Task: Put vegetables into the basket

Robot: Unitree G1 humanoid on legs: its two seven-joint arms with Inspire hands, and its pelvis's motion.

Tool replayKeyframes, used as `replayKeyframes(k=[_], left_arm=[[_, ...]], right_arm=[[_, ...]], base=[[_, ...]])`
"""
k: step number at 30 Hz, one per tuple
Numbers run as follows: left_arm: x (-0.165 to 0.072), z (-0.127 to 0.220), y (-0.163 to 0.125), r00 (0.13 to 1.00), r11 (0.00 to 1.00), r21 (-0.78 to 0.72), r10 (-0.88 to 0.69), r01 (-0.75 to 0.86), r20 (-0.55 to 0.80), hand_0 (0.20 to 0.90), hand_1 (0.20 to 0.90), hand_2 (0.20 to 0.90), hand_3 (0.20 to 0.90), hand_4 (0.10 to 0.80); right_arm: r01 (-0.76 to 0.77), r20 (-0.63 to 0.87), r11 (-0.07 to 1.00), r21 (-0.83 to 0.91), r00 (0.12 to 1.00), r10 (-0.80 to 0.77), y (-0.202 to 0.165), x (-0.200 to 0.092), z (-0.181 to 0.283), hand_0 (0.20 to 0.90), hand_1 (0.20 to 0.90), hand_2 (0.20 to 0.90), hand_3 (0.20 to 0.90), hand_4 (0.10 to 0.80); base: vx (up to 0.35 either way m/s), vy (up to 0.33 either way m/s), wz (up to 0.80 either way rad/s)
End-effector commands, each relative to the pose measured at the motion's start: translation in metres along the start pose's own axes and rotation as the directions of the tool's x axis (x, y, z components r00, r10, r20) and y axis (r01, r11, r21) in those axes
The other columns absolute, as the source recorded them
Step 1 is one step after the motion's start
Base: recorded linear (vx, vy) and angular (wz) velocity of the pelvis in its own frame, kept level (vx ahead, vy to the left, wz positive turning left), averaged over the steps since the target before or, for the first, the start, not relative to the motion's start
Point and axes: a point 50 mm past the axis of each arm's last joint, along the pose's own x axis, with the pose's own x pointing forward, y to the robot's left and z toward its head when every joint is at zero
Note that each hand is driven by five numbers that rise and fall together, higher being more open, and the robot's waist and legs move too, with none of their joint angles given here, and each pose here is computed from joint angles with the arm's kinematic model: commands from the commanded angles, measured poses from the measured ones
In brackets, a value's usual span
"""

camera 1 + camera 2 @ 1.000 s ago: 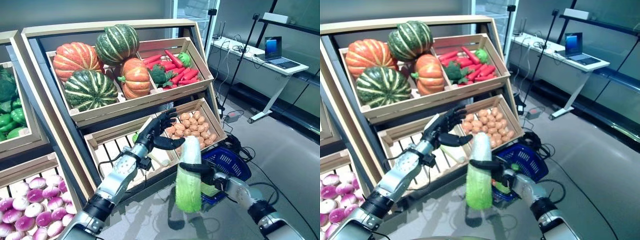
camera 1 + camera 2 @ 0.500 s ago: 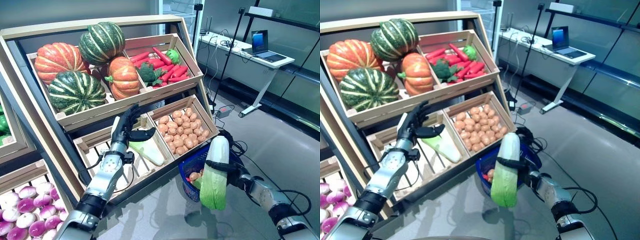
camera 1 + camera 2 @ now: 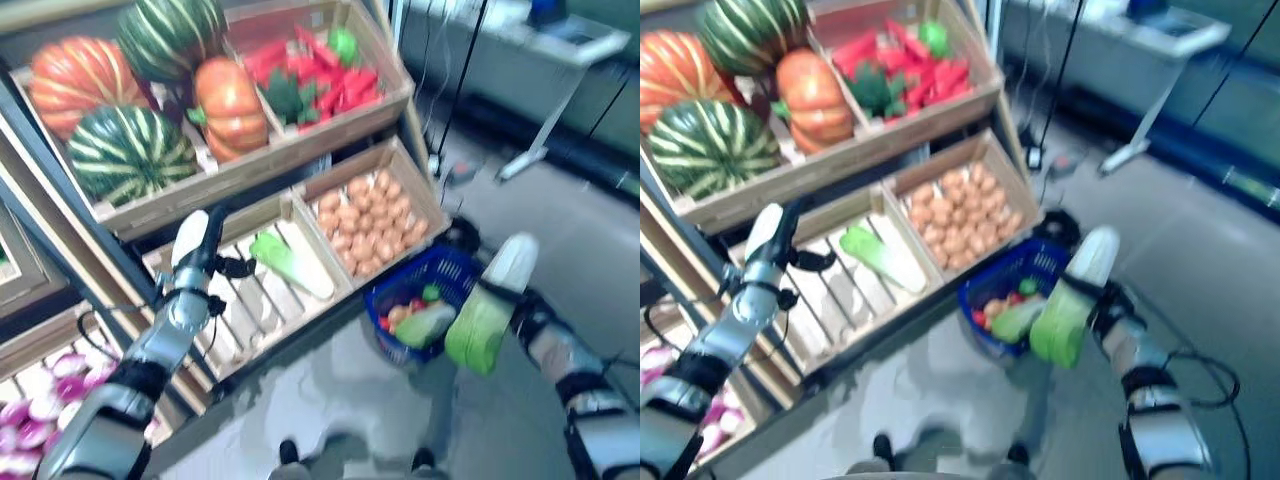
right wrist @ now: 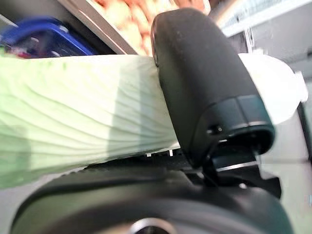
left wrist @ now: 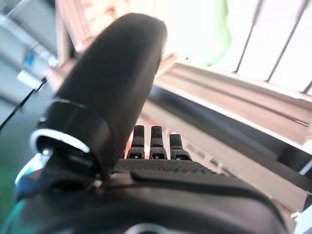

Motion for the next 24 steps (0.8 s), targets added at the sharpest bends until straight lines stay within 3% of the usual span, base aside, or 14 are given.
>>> replayKeyframes(k=[1,9,21,23,24], left_arm=[[0.039,0.064,0.071,0.917,0.95,-0.066,0.313,-0.306,0.246,0.9,0.9,0.9,0.9,0.8],[0.05,0.086,0.089,0.886,0.928,-0.036,0.364,-0.37,0.287,0.9,0.9,0.9,0.9,0.8],[0.052,0.115,0.123,0.752,0.805,0.145,0.45,-0.575,0.481,0.9,0.9,0.9,0.9,0.8],[0.051,0.119,0.124,0.729,0.776,0.177,0.451,-0.605,0.515,0.9,0.9,0.9,0.9,0.8],[0.052,0.122,0.126,0.72,0.763,0.191,0.451,-0.618,0.528,0.9,0.9,0.9,0.9,0.8]], right_arm=[[-0.118,0.413,0.975,0.189,0.91,0.03,0.034,-0.009,0.115,0.3,0.3,0.3,0.3,0.4],[-0.132,0.479,0.943,0.304,0.877,-0.031,0.052,-0.017,0.148,0.3,0.3,0.3,0.3,0.4],[-0.22,0.585,0.949,0.227,0.81,0.048,0.076,-0.036,0.202,0.3,0.3,0.3,0.3,0.4],[-0.236,0.58,0.95,0.205,0.811,0.077,0.08,-0.037,0.206,0.9,0.9,0.9,0.9,0.8],[-0.247,0.577,0.949,0.195,0.812,0.093,0.082,-0.038,0.208,0.9,0.9,0.9,0.9,0.8]], base=[[-0.129,0.04,0.04],[-0.087,0.032,0.04],[-0.07,0.004,0.07],[-0.057,-0.004,0.07],[-0.041,0.008,0.03]])
